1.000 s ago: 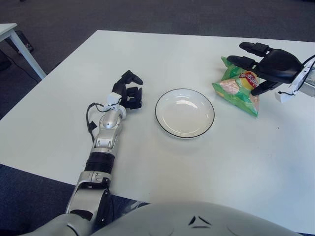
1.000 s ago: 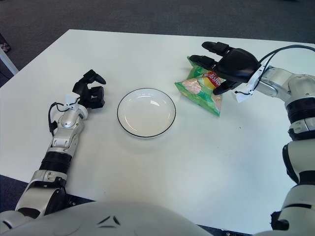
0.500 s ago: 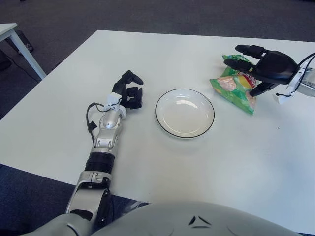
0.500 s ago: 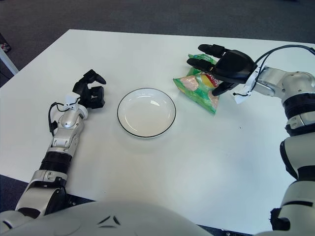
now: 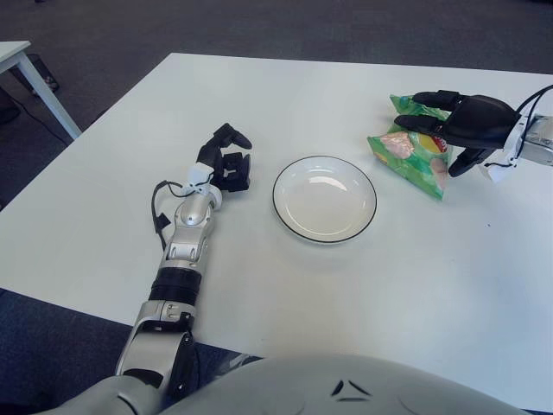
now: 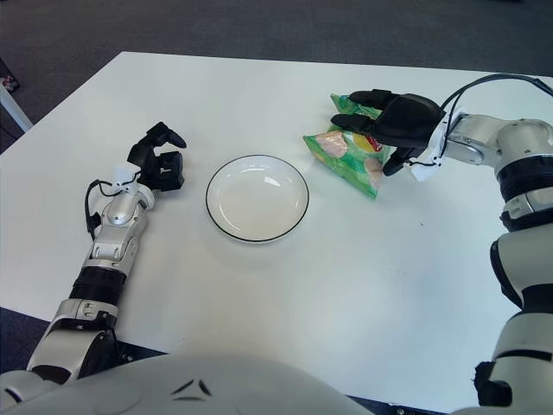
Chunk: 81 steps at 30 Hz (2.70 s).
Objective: Put the snack into the plate.
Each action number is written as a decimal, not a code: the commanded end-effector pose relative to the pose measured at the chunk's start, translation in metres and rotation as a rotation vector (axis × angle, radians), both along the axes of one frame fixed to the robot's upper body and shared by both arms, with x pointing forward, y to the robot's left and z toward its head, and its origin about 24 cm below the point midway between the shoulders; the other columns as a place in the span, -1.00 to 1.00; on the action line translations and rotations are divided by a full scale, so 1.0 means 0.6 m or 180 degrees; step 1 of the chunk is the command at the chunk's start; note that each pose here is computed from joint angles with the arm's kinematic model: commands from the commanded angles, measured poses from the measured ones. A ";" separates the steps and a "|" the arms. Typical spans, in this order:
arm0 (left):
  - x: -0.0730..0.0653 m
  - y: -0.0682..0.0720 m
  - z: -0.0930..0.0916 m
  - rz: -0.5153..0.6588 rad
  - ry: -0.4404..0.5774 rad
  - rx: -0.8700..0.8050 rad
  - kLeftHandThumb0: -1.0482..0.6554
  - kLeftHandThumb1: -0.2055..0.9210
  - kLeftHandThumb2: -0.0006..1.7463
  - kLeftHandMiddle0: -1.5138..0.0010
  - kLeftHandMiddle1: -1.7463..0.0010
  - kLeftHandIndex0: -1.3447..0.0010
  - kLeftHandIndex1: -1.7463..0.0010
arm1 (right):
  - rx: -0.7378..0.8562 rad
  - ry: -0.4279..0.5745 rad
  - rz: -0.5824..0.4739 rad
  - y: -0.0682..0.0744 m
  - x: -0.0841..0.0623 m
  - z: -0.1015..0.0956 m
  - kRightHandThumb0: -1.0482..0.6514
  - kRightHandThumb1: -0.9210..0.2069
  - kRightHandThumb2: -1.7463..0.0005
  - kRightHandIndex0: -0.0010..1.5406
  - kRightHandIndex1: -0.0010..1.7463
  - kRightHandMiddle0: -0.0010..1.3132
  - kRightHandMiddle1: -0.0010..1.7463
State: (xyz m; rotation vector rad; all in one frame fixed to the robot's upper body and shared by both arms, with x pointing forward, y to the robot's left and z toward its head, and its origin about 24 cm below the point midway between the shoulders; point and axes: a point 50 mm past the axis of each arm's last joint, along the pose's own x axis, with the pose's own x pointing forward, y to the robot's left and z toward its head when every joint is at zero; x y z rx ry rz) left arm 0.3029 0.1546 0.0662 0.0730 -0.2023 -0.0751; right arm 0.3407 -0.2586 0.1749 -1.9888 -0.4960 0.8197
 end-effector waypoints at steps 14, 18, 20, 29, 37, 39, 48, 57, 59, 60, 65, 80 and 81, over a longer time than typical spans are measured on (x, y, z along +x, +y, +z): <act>-0.060 -0.010 -0.102 0.0120 0.0732 -0.0156 -0.29 0.13 0.34 -0.59 -1.00 0.22 -1.00 | -0.0277 0.0601 -0.0229 0.023 0.017 -0.004 -0.94 -0.70 0.84 -1.00 -1.00 -0.99 -1.00; -0.060 -0.011 -0.101 0.0138 0.0739 -0.0141 -0.29 0.12 0.35 -0.59 -1.00 0.22 -1.00 | -0.0312 0.0647 -0.0255 0.023 0.018 -0.006 -0.94 -0.69 0.84 -1.00 -1.00 -0.99 -0.99; -0.060 -0.011 -0.100 0.0147 0.0749 -0.0134 -0.29 0.12 0.35 -0.59 -1.00 0.22 -1.00 | -0.0333 0.0662 -0.0260 0.025 0.019 -0.007 -0.94 -0.69 0.84 -1.00 -1.00 -0.99 -0.99; -0.061 -0.012 -0.098 0.0185 0.0758 -0.0130 -0.29 0.11 0.36 -0.59 -1.00 0.21 -1.00 | -0.0209 0.0571 -0.0234 0.036 0.023 -0.010 -0.88 -0.70 0.78 -1.00 -1.00 -0.98 -0.94; -0.060 -0.012 -0.096 0.0207 0.0768 -0.0127 -0.30 0.08 0.38 -0.60 -1.00 0.19 -1.00 | 0.0111 -0.0125 0.0037 0.051 0.027 -0.028 -0.44 -0.10 0.03 -0.94 -0.35 -1.00 -0.01; -0.060 -0.013 -0.096 0.0213 0.0760 -0.0122 -0.30 0.08 0.38 -0.60 -1.00 0.19 -1.00 | 0.0197 -0.0274 0.0068 0.051 0.029 -0.034 -0.31 0.00 -0.11 -0.97 -0.06 -0.98 0.21; -0.060 -0.013 -0.093 0.0222 0.0723 -0.0090 -0.30 0.08 0.38 -0.60 -1.00 0.19 -1.00 | 0.0614 -0.0667 0.0146 0.050 0.031 -0.050 0.21 -0.11 -0.33 -0.61 0.83 -0.35 0.94; -0.059 -0.015 -0.091 0.0240 0.0677 -0.0076 -0.30 0.06 0.40 -0.60 -1.00 0.18 -1.00 | 0.0985 -0.1076 0.0301 0.044 0.026 -0.057 0.24 0.54 -0.72 0.16 0.60 -0.01 1.00; -0.059 -0.016 -0.091 0.0242 0.0674 -0.0075 -0.31 0.05 0.41 -0.60 -1.00 0.17 -1.00 | 0.1025 -0.1098 0.0306 0.043 0.025 -0.058 0.24 0.53 -0.75 0.14 0.70 -0.06 1.00; -0.058 -0.016 -0.091 0.0241 0.0680 -0.0076 -0.31 0.05 0.41 -0.60 -1.00 0.17 -1.00 | 0.1065 -0.1104 0.0295 0.042 0.025 -0.059 0.24 0.53 -0.76 0.14 0.71 -0.07 1.00; -0.058 -0.017 -0.091 0.0235 0.0704 -0.0077 -0.31 0.04 0.42 -0.59 -1.00 0.16 -1.00 | 0.1242 -0.1145 0.0280 0.040 0.023 -0.057 0.23 0.44 -0.73 0.07 0.83 -0.18 1.00; -0.054 -0.020 -0.092 0.0210 0.0700 -0.0066 -0.32 0.00 0.44 -0.59 -1.00 0.14 -1.00 | 0.2109 -0.1228 0.0235 0.064 0.027 -0.007 -0.27 -0.08 -0.39 0.65 1.00 -0.19 1.00; -0.054 -0.020 -0.092 0.0207 0.0706 -0.0063 -0.32 0.00 0.44 -0.59 -1.00 0.14 -1.00 | 0.2149 -0.1225 0.0226 0.064 0.026 -0.007 -0.27 -0.09 -0.38 0.65 1.00 -0.19 1.00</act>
